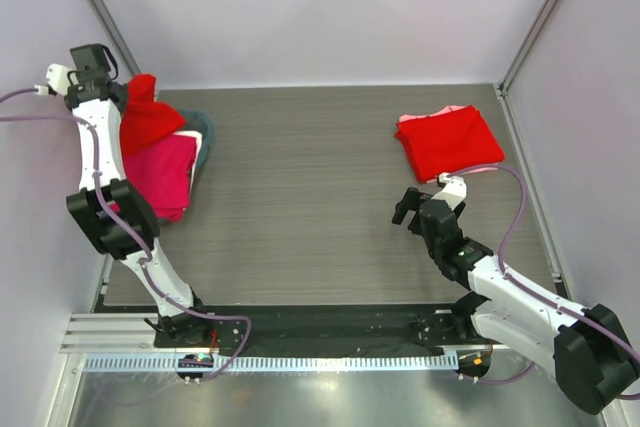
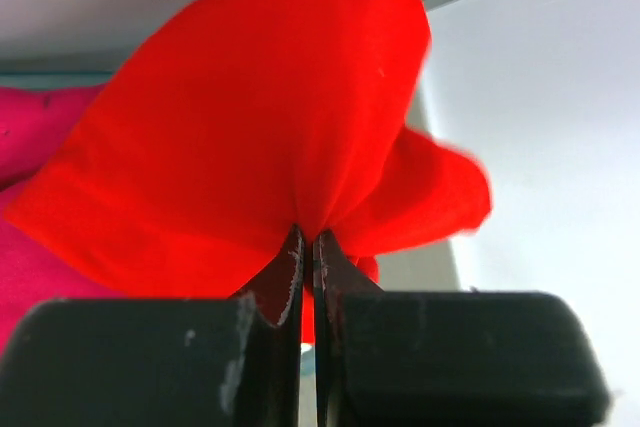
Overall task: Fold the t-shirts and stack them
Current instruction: Grab the tshirt from the pile
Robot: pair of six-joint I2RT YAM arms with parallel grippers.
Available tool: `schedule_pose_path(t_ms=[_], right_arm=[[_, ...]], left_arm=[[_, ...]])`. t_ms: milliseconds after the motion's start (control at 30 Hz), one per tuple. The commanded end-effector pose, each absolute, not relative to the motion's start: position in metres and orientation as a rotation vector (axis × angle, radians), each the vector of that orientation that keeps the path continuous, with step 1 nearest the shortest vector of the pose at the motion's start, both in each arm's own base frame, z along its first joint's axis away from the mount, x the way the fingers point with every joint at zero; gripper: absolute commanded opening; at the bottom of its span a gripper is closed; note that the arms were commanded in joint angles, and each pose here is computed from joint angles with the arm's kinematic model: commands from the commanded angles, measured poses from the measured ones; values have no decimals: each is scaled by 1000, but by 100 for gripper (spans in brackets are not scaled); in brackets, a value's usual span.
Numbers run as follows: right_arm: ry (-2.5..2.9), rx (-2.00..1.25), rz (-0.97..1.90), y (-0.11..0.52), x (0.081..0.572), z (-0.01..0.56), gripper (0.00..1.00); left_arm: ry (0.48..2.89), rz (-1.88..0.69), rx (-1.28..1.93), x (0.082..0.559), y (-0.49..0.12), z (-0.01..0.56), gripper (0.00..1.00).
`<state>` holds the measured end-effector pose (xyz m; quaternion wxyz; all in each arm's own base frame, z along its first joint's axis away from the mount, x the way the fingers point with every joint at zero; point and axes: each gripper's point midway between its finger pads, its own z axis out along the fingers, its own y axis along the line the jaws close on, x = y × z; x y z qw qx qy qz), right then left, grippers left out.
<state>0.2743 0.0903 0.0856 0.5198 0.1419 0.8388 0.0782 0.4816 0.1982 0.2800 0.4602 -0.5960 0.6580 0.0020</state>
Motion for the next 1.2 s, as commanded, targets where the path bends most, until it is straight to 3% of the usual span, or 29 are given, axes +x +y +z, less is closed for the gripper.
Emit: schedule_pose_path(t_ms=[0,33,67,133,167,233,400,567,767,1000,1100,1167], right_arm=[[1943,348,241,99,286,108,99],[1940,346,244,99,286,108,99],[1942,348,245,99,286,107,99],[1939,342,249,100,285,108,99],[1939,343,248,99,285,108,99],[1939,342,249,100,285,108,99],[1931,352,246,98,285,109,99],[1930,355,249,97,284,109,99],[1933,350,256,99,284,109,99],[1925,354,260,98,284,111,99],[1922,356,263,98,283,111,99],[1918,358,264,97,283,112,99]], left_arm=[[1484,52,-1446,475,214,317,1],[1485,68,-1454,471,216,317,6],[1487,69,-1456,469,216,316,27],[1498,65,-1467,462,212,320,57],[1505,67,-1477,458,210,320,80],[1543,83,-1501,445,205,322,91],[1647,128,-1542,393,187,316,93],[1898,4,-1613,351,158,236,88],[1905,-46,-1703,312,132,182,89],[1909,-15,-1813,306,131,137,85],[1925,-34,-1889,309,133,117,71],[1940,-4,-1904,308,136,118,50]])
